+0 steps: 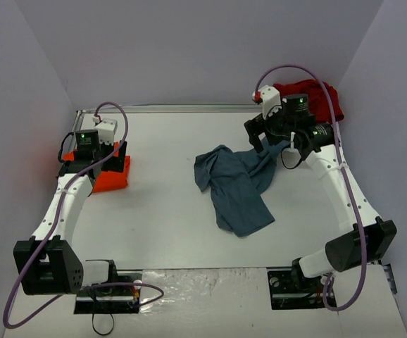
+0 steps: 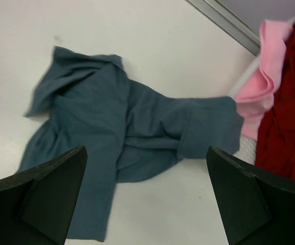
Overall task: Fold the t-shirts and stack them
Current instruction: Move the tshirt to the center of the board
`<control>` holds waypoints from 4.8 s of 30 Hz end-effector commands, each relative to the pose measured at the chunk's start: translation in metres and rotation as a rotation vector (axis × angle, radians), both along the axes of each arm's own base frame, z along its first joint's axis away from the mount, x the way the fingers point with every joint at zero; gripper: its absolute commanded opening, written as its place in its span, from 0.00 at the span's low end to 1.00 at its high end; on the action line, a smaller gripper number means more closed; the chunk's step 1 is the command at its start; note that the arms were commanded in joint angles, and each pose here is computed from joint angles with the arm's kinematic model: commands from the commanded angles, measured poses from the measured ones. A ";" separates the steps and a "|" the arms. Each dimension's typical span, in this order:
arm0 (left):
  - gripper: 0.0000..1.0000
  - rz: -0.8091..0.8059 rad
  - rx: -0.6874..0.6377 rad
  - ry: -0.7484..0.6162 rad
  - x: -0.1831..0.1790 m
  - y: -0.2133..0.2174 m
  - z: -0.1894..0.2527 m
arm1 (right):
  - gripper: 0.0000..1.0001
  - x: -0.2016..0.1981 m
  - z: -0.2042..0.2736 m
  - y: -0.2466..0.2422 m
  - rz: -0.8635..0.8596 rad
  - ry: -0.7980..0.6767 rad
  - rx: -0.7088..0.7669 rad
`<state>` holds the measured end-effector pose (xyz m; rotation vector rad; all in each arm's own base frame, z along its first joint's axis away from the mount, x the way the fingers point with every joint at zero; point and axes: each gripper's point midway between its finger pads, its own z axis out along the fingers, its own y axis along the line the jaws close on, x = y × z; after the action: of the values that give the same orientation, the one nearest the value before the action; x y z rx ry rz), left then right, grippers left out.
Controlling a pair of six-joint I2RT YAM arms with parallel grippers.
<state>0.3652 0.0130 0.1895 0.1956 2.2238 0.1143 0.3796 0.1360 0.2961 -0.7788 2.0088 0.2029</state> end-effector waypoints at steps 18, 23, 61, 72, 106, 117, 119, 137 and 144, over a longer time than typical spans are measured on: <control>0.90 -0.052 -0.032 -0.017 0.000 -0.011 0.009 | 0.73 0.097 -0.111 -0.107 -0.472 0.119 -0.232; 0.90 -0.055 -0.033 -0.009 0.000 -0.011 0.006 | 0.68 0.104 -0.138 -0.116 -0.494 0.183 -0.231; 0.90 -0.045 -0.014 0.005 0.002 -0.007 0.001 | 0.00 0.070 0.002 -0.045 -0.327 -0.114 -0.130; 0.90 -0.032 0.003 0.016 0.002 -0.003 -0.002 | 0.00 -0.016 0.049 0.084 0.204 -0.102 -0.004; 0.89 -0.042 0.005 -0.007 0.001 -0.004 0.003 | 0.00 -0.048 0.135 -0.025 -0.014 -0.360 -0.096; 0.89 -0.056 -0.008 -0.003 0.001 -0.007 0.002 | 0.00 -0.009 0.040 0.018 0.090 -0.135 -0.107; 0.88 -0.058 -0.006 0.003 0.001 -0.007 0.000 | 0.00 -0.010 0.040 0.042 0.149 -0.124 -0.080; 0.67 -0.050 0.014 0.037 0.004 -0.004 -0.011 | 0.67 -0.121 -0.018 0.228 0.718 0.169 0.000; 0.76 -0.053 0.012 0.032 0.005 -0.004 -0.007 | 0.83 -0.041 -0.047 0.163 0.444 0.086 -0.175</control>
<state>0.3688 0.0074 0.1730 0.2630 2.2632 0.0831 0.2960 0.3437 0.2477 -1.4672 1.8704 0.4954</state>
